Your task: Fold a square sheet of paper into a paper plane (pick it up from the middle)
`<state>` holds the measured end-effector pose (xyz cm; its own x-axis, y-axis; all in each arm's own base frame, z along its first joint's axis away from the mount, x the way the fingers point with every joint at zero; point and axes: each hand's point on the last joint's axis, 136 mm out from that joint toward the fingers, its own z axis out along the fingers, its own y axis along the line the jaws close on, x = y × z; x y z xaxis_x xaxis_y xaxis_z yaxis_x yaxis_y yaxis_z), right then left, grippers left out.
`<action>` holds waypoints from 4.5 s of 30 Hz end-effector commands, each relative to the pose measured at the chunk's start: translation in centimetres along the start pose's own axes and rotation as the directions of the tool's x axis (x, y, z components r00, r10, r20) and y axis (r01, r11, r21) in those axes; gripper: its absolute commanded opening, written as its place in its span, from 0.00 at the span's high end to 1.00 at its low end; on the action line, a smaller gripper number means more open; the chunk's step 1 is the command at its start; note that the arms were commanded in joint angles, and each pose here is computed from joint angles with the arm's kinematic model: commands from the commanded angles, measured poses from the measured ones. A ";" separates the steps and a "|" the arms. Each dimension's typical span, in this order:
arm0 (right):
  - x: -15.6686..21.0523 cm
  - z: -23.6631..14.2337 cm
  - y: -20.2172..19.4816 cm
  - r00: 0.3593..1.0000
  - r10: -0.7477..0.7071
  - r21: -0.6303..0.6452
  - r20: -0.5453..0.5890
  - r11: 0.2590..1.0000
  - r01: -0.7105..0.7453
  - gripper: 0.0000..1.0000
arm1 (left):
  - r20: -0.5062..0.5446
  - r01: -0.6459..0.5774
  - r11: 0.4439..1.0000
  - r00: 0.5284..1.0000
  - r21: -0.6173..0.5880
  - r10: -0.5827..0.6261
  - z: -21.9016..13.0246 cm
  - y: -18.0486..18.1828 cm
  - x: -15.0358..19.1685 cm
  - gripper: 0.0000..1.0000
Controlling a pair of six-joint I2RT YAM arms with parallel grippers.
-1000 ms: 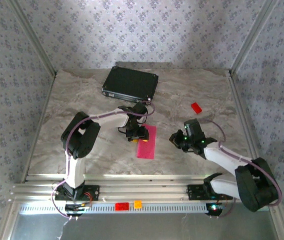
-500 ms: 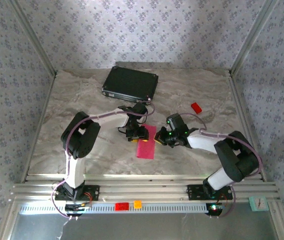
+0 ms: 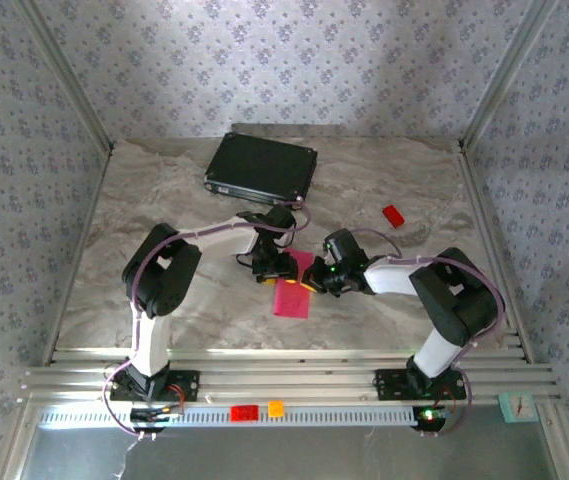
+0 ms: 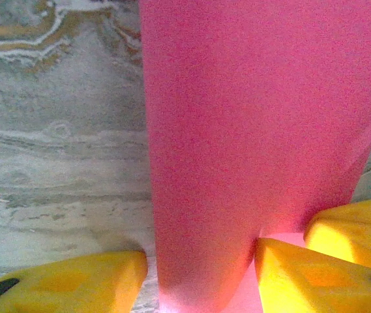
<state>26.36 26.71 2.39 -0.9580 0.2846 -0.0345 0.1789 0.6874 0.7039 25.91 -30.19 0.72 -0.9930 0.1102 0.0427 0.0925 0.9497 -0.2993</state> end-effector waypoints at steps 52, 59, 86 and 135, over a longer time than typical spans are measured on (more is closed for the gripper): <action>0.6 -1.4 -9.7 0.981 0.017 0.273 -0.191 0.961 0.037 1.00 | 0.101 -0.051 0.817 0.995 0.574 -0.008 -8.5 -7.0 -2.7 1.00; 1.0 -1.4 -10.2 0.983 0.033 0.279 -0.179 0.960 0.019 1.00 | -0.003 0.002 0.809 1.000 0.588 -0.001 -5.9 -7.9 -1.9 1.00; 1.6 -1.4 -11.3 0.983 0.055 0.296 -0.173 0.955 -0.001 1.00 | -0.090 0.082 0.954 0.994 0.288 -0.058 2.5 0.7 1.3 1.00; 1.7 -1.6 -11.6 0.984 0.063 0.304 -0.165 0.953 -0.010 1.00 | 0.060 -0.048 0.903 0.998 0.427 0.025 -2.4 -3.3 -5.8 0.97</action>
<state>27.25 23.35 1.39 -0.9901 0.1307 -0.0501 0.0585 0.7114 0.7003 30.78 -33.26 4.07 -0.9950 0.0993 -0.0114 0.0810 0.7339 -0.6744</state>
